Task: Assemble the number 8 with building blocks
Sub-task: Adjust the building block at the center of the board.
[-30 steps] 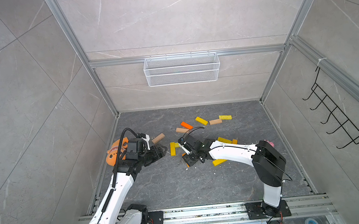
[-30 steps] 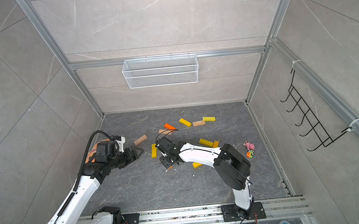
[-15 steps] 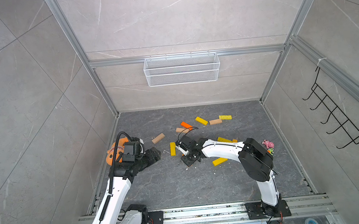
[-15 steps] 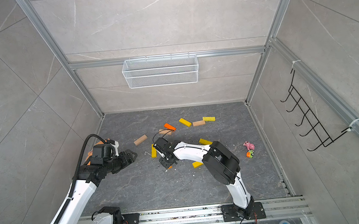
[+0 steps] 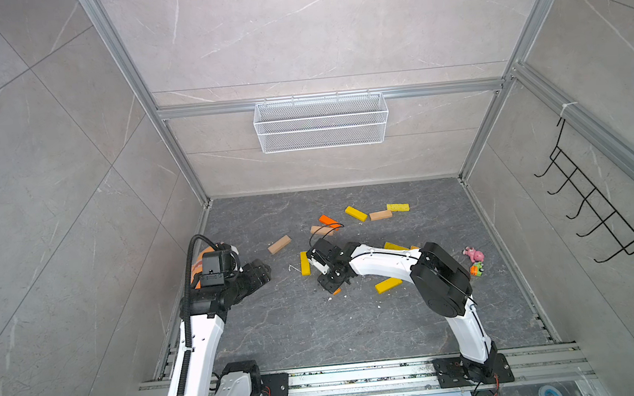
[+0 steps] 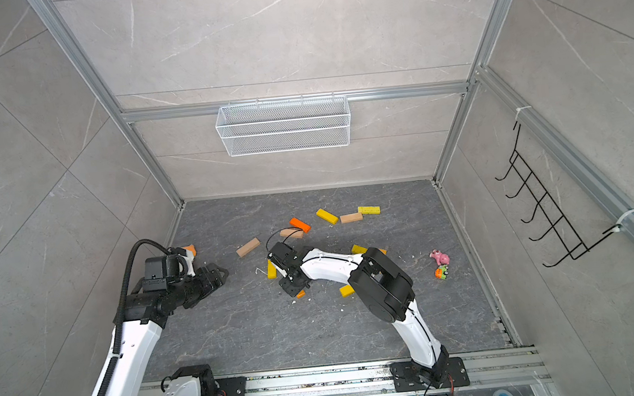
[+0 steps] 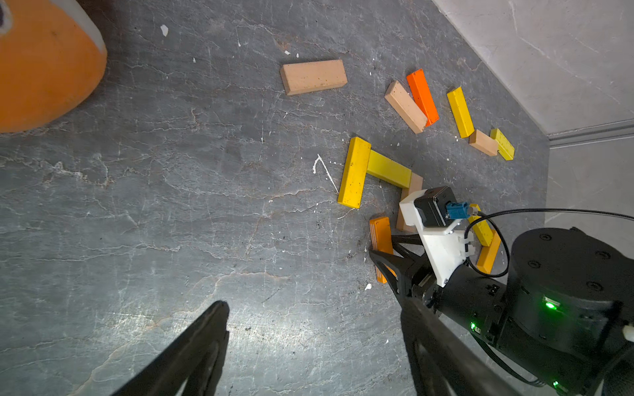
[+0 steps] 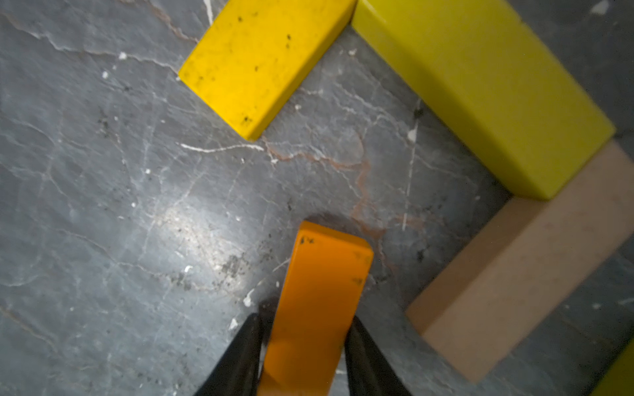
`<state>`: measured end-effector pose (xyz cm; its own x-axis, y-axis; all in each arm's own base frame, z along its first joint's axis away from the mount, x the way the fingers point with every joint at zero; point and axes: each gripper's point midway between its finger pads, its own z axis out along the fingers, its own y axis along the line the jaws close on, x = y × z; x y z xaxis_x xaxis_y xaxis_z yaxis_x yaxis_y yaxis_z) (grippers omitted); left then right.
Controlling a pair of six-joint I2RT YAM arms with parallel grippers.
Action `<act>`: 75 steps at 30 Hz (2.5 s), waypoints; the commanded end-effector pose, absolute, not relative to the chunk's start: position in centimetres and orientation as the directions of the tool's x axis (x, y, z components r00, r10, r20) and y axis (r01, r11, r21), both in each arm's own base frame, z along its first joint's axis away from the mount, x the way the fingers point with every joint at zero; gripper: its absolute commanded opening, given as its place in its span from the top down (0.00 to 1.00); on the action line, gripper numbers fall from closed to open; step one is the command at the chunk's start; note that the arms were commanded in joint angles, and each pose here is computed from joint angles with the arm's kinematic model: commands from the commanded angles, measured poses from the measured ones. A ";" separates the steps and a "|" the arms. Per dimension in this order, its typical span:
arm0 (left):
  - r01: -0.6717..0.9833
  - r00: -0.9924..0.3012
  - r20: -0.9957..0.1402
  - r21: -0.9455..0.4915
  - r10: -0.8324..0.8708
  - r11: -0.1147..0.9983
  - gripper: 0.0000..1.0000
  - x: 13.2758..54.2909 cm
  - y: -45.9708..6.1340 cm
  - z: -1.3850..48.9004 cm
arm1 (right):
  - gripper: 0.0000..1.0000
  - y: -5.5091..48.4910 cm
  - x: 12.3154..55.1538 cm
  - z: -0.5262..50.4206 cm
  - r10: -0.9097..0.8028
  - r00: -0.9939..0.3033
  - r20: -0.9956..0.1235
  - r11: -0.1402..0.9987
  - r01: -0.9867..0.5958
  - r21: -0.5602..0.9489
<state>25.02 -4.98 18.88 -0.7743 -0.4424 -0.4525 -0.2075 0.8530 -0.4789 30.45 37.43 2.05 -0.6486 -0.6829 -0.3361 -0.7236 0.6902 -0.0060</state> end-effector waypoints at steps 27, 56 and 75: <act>-0.133 -0.796 -0.457 -0.507 -0.396 0.852 0.18 25.5 -5.8 19.7 | 0.71 38.9 30.9 2.0 -0.914 -0.335 -0.230 0.352 -0.935 -0.040; -0.076 -0.805 -0.445 -0.581 -0.393 0.811 0.17 26.1 -7.3 19.7 | 0.30 39.6 31.2 5.2 -0.868 -0.374 -0.327 0.407 -0.912 -0.039; -0.059 -0.817 -0.433 -0.594 -0.380 0.802 0.16 26.5 -7.8 19.5 | 0.05 38.7 31.5 10.3 -0.749 -0.448 -0.488 0.528 -0.849 -0.029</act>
<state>25.99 -7.52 18.91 -0.8245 -0.3878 -0.4121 -0.0925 0.8108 -0.5780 30.88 38.49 7.07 -0.4218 -0.8162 -0.3949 -0.8785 0.4757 -0.0449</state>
